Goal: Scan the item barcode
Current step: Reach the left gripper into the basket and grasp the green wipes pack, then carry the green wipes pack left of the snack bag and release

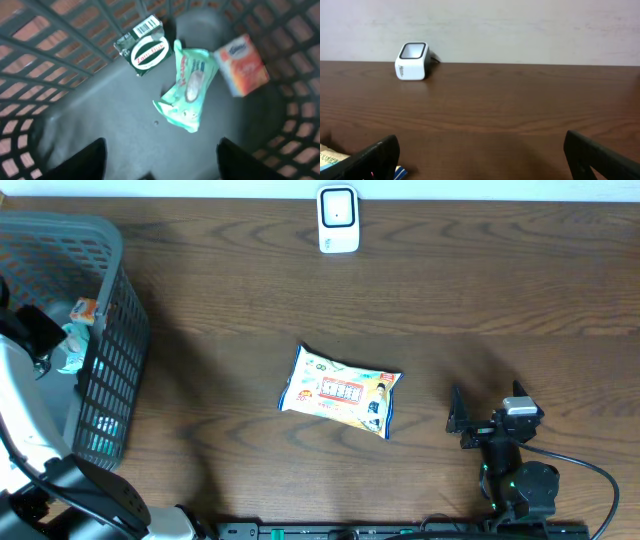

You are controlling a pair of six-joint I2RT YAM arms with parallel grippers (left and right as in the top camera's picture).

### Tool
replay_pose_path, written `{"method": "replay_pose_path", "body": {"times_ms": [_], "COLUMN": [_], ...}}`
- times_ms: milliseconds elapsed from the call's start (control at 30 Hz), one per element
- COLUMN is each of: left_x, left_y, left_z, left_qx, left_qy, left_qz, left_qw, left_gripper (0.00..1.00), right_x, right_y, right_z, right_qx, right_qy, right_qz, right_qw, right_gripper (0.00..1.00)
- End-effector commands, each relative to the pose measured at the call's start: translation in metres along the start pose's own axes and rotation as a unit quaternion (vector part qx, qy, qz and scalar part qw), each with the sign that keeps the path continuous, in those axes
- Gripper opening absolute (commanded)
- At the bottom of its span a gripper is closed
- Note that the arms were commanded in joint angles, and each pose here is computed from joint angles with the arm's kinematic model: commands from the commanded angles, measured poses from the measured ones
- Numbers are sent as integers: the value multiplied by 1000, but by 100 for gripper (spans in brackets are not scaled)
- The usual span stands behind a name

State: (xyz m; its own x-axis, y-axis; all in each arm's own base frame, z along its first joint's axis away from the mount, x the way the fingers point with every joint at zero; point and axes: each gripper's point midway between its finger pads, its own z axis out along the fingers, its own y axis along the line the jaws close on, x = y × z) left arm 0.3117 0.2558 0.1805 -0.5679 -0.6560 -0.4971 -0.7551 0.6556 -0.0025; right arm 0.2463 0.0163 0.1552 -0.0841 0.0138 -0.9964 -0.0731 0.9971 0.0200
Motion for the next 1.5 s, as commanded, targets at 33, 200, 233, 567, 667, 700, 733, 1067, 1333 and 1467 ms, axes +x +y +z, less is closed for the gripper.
{"method": "replay_pose_path", "body": {"times_ms": [33, 200, 233, 567, 667, 700, 733, 1067, 1333, 1467], "left_x": [17, 25, 27, 54, 59, 60, 61, 54, -7, -41], "left_y": [-4, -9, -10, -13, -13, -13, -13, -13, -15, -12], "left_z": [27, 57, 63, 123, 133, 135, 136, 131, 40, -55], "left_qx": [42, 55, 55, 54, 53, 53, 52, 53, 67, 89], "left_qy": [21, 43, 49, 108, 117, 120, 122, 109, -20, -137], "left_qz": [50, 60, 60, 62, 62, 63, 63, 60, 23, -26], "left_qw": [998, 996, 995, 991, 990, 989, 989, 991, 997, 986], "left_gripper": [77, 78, 78, 78, 77, 77, 73, 13, 7, 8], "right_x": [2, 2, 2, 2, 2, 2, 2, 2, 2, 2], "right_y": [-2, -2, -2, -2, -2, -2, -2, -2, -2, -2], "right_z": [0, 0, 0, 0, 0, 0, 0, 0, 0, 0], "right_qx": [5, 5, 5, 5, 5, 5, 5, 5, 5, 5], "right_qy": [3, 3, 3, 3, 3, 3, 3, 3, 3, 3], "right_qz": [6, 6, 6, 6, 6, 6, 6, 6, 6, 6], "right_qw": [1000, 1000, 1000, 1000, 1000, 1000, 1000, 1000, 1000, 1000], "right_gripper": [99, 99, 99, 99, 99, 99, 99, 99, 99, 99]}}
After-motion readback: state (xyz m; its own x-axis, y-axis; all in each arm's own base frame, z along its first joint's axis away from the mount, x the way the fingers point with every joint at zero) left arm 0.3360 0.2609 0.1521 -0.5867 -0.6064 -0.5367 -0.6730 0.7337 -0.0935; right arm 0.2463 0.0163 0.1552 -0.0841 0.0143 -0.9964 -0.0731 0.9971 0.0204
